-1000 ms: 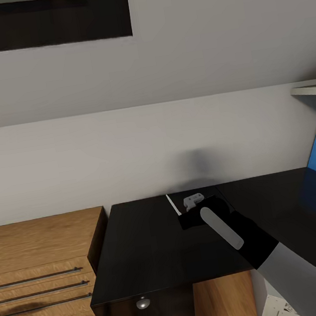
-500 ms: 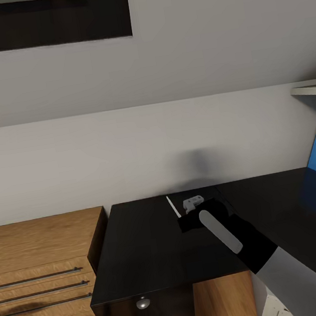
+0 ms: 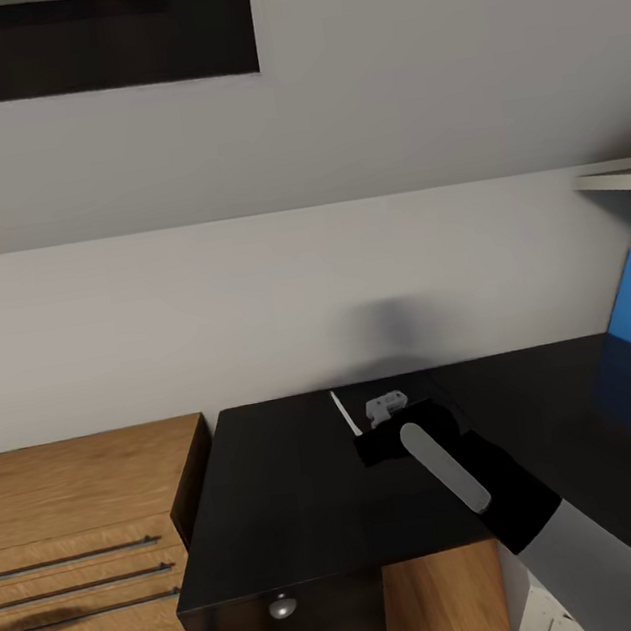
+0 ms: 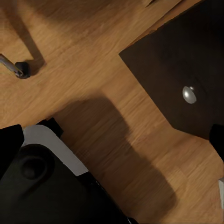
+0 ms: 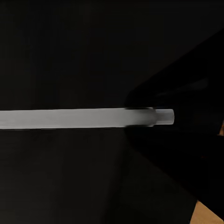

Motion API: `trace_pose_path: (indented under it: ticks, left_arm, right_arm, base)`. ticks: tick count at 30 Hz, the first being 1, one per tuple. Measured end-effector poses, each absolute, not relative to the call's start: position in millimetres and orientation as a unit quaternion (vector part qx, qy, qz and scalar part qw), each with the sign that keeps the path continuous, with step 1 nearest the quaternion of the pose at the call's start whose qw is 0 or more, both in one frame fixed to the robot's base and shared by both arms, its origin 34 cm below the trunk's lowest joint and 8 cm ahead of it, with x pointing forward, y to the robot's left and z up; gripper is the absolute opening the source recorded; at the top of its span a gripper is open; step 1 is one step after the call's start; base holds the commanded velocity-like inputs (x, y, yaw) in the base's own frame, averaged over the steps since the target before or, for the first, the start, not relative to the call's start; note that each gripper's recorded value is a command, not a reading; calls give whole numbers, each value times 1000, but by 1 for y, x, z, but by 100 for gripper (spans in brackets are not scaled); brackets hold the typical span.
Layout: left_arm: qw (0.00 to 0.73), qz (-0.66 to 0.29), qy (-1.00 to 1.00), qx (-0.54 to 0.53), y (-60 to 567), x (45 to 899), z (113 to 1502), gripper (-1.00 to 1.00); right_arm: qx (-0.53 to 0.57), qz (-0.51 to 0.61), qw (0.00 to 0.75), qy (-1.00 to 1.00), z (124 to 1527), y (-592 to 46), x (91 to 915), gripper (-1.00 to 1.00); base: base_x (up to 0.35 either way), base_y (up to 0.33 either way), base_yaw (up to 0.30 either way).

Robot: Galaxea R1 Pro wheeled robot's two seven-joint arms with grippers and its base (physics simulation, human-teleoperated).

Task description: In the bedroom, organize the workspace by keeping the computer under the desk, ensuring the monitor is on the desk, placing the keyboard on the desk next to the monitor, placing the mouse on the desk next to the keyboard, moving the folder from the swivel chair onto the desk next to the mouse, stacking the notebook on top of the folder with the pen on top of the notebook, and positioning the swivel chair next to the desk.

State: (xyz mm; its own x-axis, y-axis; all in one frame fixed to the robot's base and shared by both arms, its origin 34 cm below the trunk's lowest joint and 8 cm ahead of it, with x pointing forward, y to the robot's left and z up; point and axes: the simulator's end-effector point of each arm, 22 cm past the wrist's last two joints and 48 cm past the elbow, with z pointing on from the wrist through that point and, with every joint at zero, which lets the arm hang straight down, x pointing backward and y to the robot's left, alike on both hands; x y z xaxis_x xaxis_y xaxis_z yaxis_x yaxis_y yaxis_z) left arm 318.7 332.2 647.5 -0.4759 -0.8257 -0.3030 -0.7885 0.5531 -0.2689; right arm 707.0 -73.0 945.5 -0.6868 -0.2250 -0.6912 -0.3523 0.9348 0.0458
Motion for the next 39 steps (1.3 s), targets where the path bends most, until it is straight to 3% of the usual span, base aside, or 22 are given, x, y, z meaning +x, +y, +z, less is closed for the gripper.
trace_pose_path:
  ticks: [19,39]
  left_arm:
    - [224,-31,859,-458,317,287,621,100]
    - [244,-32,878,-410,292,283,613,100]
  right_arm:
    - [-160,103,362,912,938,-67,688,-100]
    - [-102,70,370,921,941,-113,707,-100]
  base:
    - [0,0,-277]
    - [0,0,-293]
